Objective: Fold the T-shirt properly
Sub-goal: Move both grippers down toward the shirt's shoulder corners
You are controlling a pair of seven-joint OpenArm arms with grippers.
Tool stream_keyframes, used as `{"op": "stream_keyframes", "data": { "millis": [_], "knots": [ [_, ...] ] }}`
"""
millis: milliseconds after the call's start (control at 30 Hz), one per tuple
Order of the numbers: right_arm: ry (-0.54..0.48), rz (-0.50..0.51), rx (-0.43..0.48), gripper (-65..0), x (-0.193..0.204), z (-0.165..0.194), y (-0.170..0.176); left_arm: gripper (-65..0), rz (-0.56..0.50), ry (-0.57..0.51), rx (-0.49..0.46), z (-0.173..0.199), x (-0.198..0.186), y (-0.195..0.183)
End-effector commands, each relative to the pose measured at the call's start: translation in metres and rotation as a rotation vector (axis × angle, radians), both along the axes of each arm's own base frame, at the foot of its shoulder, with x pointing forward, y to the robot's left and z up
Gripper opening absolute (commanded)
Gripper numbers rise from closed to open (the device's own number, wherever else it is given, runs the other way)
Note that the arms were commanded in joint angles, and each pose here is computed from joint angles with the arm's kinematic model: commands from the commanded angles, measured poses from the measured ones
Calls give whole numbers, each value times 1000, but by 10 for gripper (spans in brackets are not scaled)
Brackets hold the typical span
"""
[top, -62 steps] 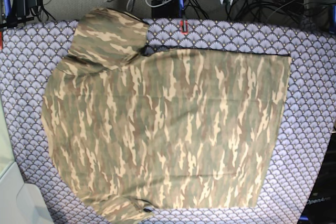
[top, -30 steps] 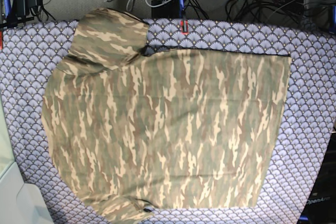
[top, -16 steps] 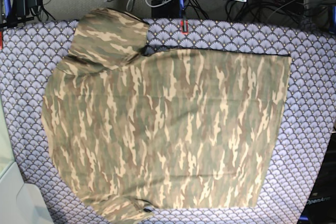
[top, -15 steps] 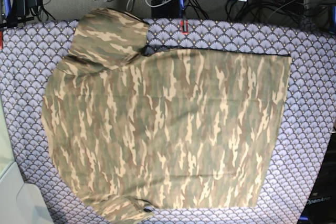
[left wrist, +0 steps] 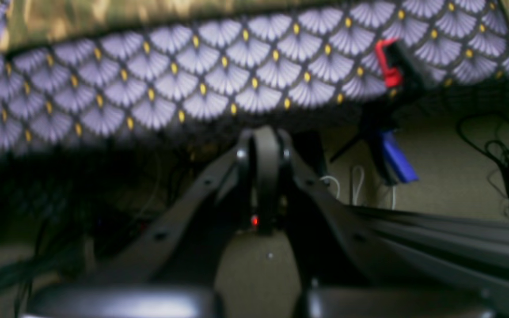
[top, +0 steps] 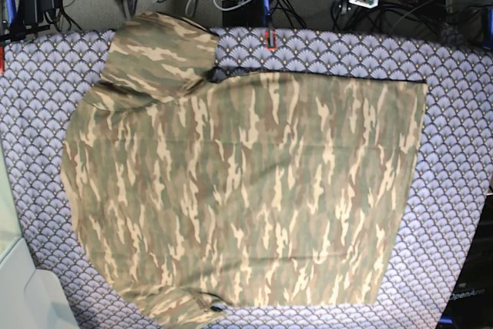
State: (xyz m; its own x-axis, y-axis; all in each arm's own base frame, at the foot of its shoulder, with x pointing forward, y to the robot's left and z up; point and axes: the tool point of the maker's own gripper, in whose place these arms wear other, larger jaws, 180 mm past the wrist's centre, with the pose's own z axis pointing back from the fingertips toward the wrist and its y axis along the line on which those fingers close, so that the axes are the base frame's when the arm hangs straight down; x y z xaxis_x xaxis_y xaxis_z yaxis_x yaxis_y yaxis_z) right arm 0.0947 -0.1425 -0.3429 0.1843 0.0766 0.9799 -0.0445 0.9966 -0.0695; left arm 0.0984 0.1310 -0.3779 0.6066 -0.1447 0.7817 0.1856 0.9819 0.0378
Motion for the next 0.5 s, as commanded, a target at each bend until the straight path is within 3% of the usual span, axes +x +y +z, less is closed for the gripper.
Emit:
{"op": "stream_keyframes", "data": {
  "millis": [0, 200, 267, 367, 467],
  "knots": [
    [-66, 13, 2, -650, 5, 19, 0, -647, 21, -29, 19, 7, 3, 9],
    [-155, 19, 4, -637, 30, 46, 3, -646, 142, -93, 82, 18, 22, 45],
    [-116, 7, 11, -592, 38, 40, 1, -645, 178, -112, 88, 21, 27, 52],
    [-56, -47, 96, -501, 45, 32, -12, -634, 210, -125, 86, 23, 30, 55],
    [22, -52, 183, -435, 53, 19, -23, -542, 219, -147, 87, 26, 38, 58]
  ]
}}
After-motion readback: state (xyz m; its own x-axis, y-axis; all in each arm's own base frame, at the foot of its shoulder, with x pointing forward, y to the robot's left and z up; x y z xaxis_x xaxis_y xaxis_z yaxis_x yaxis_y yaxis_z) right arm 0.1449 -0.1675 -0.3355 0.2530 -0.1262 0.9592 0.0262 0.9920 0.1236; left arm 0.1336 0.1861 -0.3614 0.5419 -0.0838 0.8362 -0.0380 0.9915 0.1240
